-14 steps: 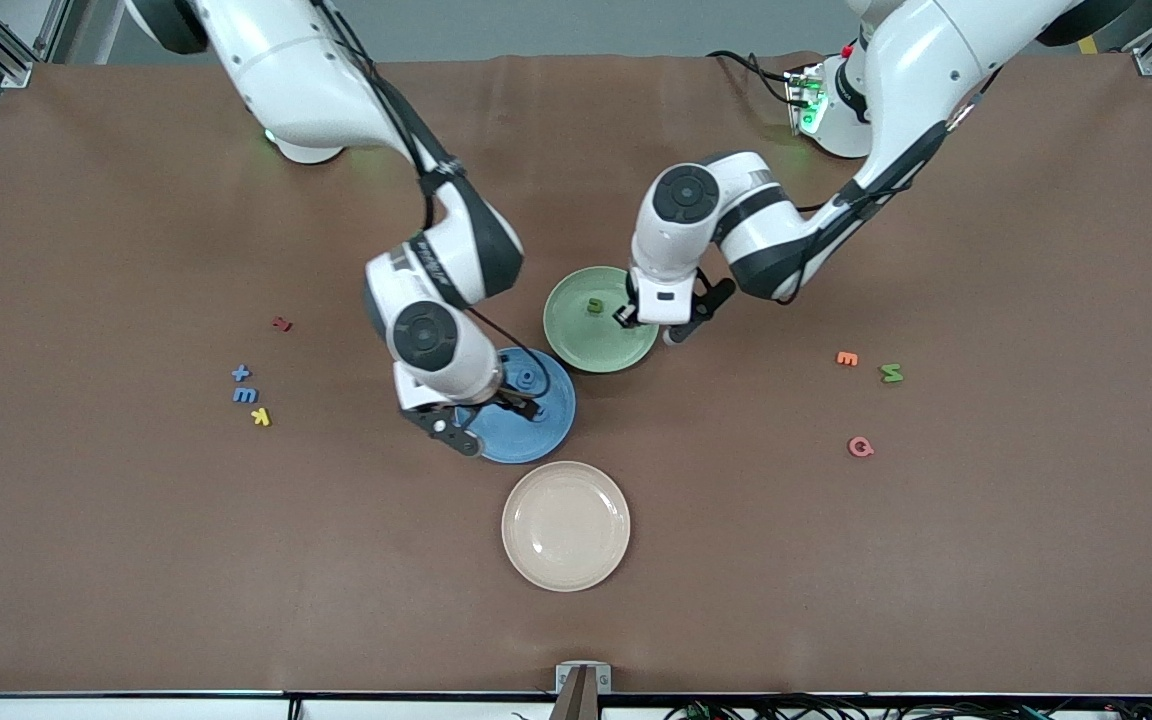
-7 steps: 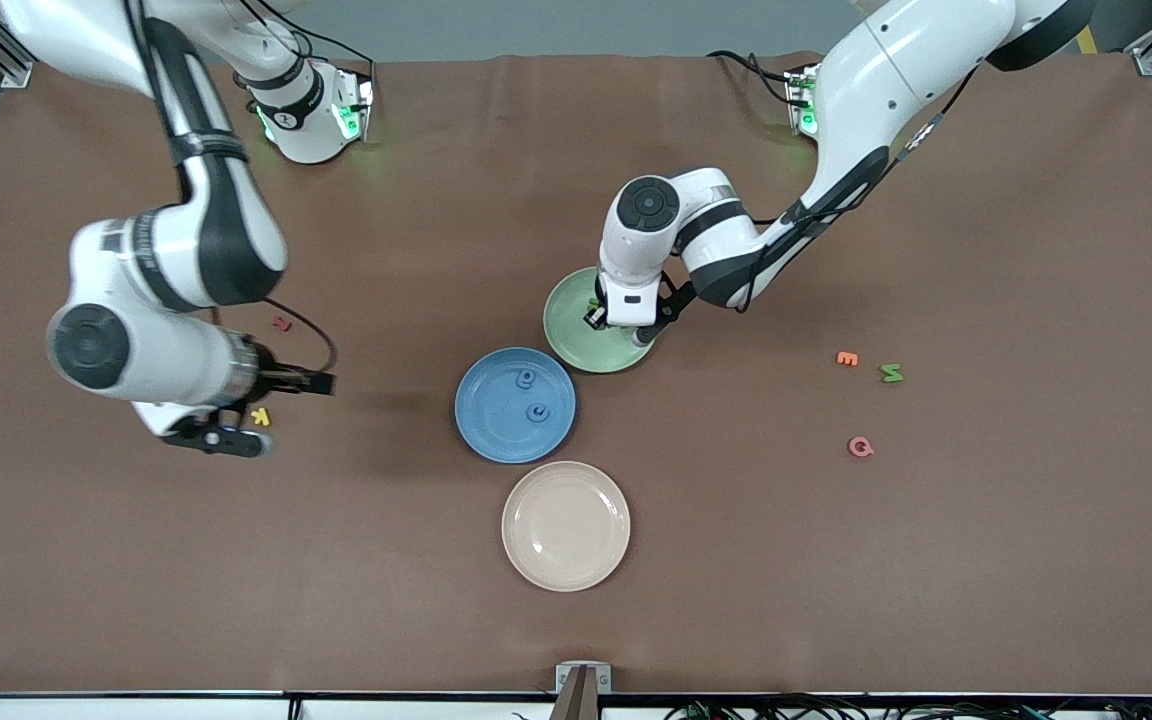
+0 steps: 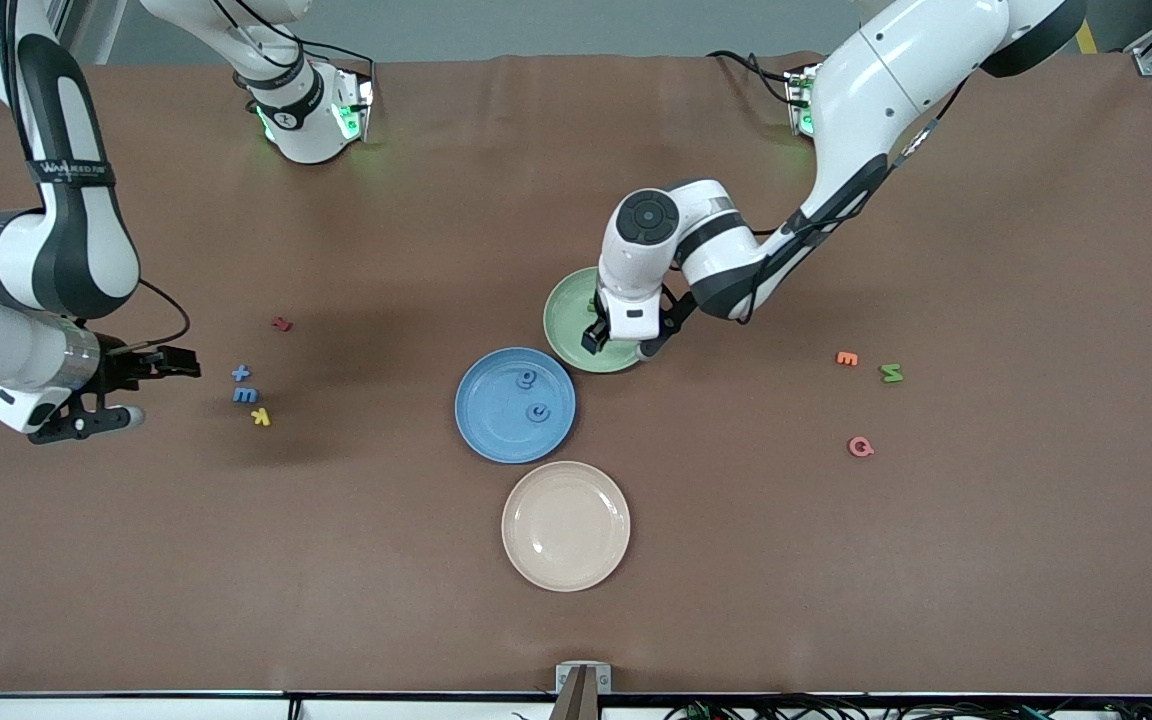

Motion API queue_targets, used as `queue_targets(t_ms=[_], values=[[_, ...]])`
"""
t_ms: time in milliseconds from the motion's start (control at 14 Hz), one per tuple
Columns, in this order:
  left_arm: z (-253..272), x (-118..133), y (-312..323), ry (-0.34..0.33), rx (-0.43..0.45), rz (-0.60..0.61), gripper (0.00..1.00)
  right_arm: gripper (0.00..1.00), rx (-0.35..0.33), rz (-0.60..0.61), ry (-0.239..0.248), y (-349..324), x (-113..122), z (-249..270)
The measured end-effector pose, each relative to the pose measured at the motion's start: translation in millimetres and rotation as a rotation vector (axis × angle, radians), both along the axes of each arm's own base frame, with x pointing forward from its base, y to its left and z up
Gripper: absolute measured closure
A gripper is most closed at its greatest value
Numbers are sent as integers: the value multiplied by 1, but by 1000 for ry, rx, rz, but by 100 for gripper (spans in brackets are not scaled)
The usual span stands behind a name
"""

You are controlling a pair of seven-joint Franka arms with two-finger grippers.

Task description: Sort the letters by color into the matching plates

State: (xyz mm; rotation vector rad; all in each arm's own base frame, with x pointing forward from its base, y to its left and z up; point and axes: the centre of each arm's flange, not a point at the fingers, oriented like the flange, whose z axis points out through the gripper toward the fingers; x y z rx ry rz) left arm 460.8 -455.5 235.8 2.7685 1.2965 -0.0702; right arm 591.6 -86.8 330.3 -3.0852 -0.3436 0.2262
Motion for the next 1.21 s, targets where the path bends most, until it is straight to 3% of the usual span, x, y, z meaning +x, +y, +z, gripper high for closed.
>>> queue_targets(t_ms=[71, 214, 500, 857, 1214], values=[[6, 14, 14, -10, 16, 18, 0, 0, -6, 15, -29, -4, -10, -18], [20, 43, 54, -31, 62, 13, 0, 0, -13, 28, -64, 2, -32, -54], [29, 82, 160, -39, 144, -53, 2, 0, -18, 28, -81, 4, -53, -83], [10, 87, 281, 29, 211, -215, 6, 7, -22, 9, -63, -4, -60, -116], [-7, 86, 367, 82, 195, -375, 7, 15, -30, -63, -40, 0, -63, -147]])
